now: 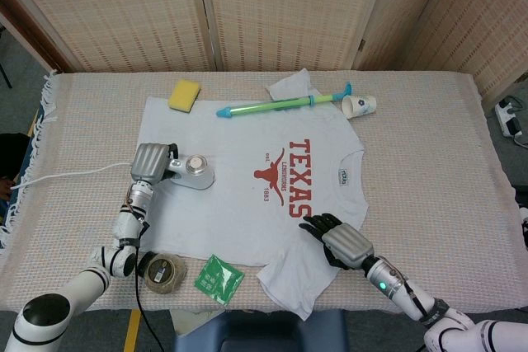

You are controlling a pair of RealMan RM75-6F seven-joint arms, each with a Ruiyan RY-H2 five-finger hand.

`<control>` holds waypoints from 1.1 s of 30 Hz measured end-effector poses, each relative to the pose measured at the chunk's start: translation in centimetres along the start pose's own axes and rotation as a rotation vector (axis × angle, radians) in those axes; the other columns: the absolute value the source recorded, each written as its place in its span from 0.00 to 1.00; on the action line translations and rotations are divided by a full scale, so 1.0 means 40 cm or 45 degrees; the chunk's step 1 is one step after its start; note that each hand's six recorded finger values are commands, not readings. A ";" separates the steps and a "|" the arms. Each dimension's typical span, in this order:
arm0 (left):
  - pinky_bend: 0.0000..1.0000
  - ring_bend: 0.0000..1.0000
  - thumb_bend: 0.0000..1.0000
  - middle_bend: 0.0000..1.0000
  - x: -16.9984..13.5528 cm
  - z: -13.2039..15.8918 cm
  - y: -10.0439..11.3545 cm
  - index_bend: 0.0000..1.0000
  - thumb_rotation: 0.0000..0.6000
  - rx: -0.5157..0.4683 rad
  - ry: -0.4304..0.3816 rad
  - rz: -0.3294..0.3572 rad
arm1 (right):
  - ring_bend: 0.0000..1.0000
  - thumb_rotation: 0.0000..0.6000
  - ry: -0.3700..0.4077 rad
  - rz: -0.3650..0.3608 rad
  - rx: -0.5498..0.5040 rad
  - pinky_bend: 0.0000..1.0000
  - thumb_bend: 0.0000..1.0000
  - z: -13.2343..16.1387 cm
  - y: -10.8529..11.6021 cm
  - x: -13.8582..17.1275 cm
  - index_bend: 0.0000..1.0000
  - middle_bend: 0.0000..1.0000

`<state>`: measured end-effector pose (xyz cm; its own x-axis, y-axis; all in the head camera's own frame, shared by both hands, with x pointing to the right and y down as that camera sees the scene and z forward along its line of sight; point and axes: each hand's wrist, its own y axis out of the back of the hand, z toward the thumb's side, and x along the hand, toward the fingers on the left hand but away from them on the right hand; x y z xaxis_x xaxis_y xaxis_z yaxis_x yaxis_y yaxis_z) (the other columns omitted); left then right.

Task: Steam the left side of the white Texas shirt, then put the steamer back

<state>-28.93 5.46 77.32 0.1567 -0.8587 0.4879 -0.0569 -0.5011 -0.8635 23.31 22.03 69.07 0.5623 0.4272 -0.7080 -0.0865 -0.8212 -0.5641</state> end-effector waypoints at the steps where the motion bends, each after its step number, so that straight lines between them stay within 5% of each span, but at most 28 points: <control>1: 0.81 0.85 0.66 0.96 -0.001 -0.002 -0.001 0.76 1.00 -0.007 0.000 -0.001 | 0.00 0.98 0.000 0.000 0.001 0.01 1.00 0.000 0.000 0.000 0.00 0.00; 24: 0.81 0.85 0.66 0.96 -0.143 -0.014 -0.011 0.76 1.00 -0.052 -0.205 -0.019 | 0.00 0.98 0.012 -0.003 0.008 0.02 1.00 0.007 0.003 0.002 0.00 0.00; 33: 0.81 0.85 0.66 0.96 -0.183 -0.028 0.032 0.76 1.00 -0.080 -0.237 0.010 | 0.00 0.97 0.010 -0.031 0.008 0.01 1.00 0.005 0.018 0.013 0.00 0.00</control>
<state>-31.26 11.00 72.79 0.3352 -0.8310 0.4439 -0.1196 -0.5049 -0.8549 23.39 21.76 68.21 0.5707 0.4439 -0.6908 -0.0780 -0.8082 -0.5838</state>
